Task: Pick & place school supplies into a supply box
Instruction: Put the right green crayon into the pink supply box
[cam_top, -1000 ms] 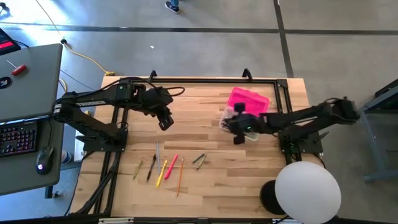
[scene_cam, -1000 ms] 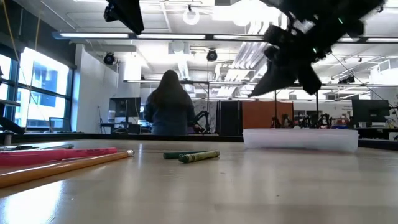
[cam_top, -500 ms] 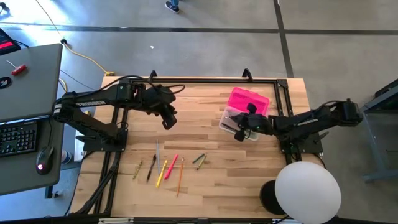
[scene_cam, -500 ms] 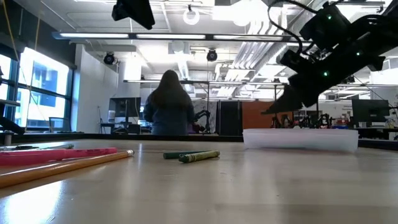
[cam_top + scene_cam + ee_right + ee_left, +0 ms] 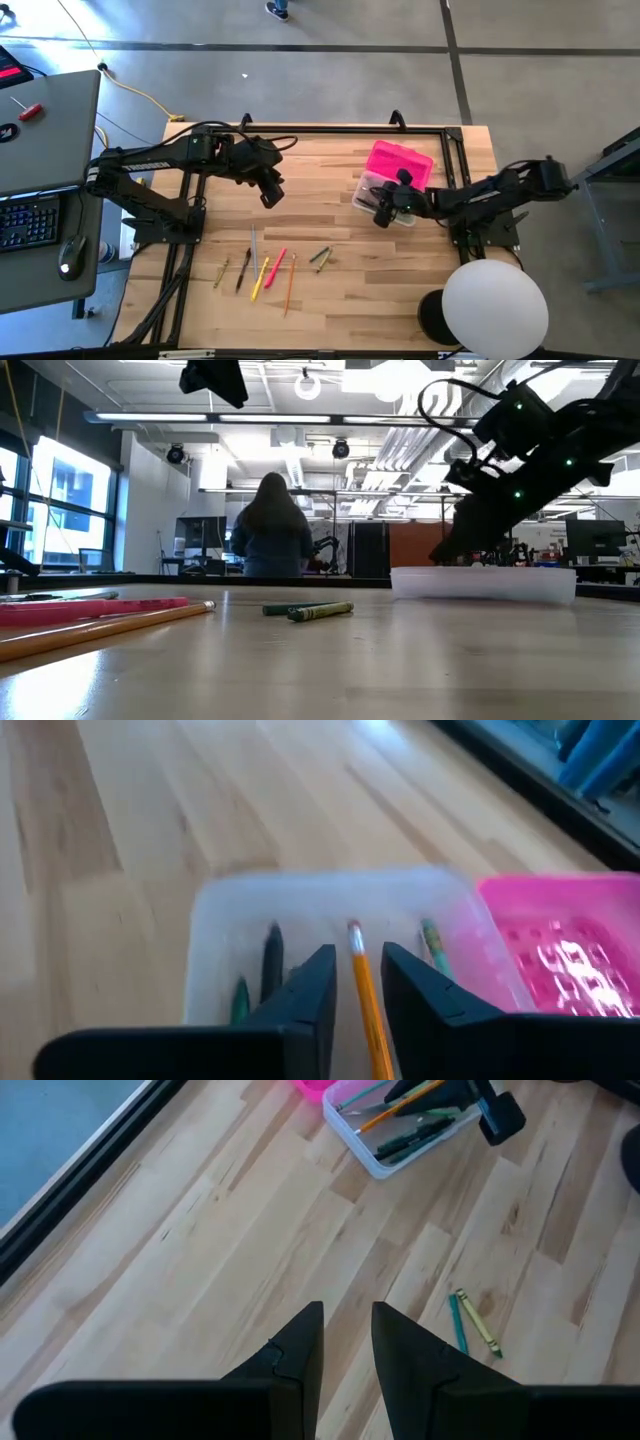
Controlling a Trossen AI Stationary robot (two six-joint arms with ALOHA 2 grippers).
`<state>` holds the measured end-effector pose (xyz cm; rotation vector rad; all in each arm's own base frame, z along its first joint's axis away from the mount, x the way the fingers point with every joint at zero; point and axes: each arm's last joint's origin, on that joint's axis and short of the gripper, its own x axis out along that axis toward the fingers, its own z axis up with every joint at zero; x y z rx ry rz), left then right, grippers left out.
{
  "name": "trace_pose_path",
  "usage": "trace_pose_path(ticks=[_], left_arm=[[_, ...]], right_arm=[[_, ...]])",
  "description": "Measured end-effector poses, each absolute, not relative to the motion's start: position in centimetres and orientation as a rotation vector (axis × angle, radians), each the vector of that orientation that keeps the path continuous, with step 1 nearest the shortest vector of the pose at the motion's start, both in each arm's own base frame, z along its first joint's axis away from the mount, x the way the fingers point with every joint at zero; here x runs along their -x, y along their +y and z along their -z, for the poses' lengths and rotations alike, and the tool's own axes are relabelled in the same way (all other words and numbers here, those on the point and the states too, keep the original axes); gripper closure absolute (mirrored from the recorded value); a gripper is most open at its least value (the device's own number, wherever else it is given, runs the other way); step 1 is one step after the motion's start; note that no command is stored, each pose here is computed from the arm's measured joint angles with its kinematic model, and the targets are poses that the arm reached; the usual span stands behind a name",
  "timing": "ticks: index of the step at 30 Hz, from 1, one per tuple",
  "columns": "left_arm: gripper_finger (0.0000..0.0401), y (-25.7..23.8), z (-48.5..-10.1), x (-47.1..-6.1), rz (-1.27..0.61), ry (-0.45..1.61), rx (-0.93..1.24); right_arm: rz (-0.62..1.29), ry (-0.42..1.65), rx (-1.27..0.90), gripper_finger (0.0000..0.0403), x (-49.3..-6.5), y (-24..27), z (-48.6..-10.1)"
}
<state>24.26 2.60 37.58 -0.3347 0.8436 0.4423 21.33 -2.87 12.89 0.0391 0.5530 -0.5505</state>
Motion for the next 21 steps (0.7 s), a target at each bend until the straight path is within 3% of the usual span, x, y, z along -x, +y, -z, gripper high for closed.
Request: trace_pose_path(ticks=[4,8,14,21], left_arm=[[0.0281,2.6,-37.6,-24.3,-0.438,0.845,0.337],[0.0281,2.6,-37.6,-24.3,-0.437,0.845,0.337],[0.0281,2.6,-37.6,-24.3,-0.444,0.843,0.334],[0.0281,2.6,-37.6,-24.3,-0.435,0.844,0.339]], right_arm=[[0.484,0.364,-0.125,0.0322,-22.3,-2.8,-14.4],[0.231,0.143,-0.149,0.0316,-24.2,-1.4,-17.7],[-0.058,0.246,0.077,0.0316,-28.8,4.0,-20.0],[-0.449,0.361,0.358,0.0315,-34.7,8.1,-16.9]])
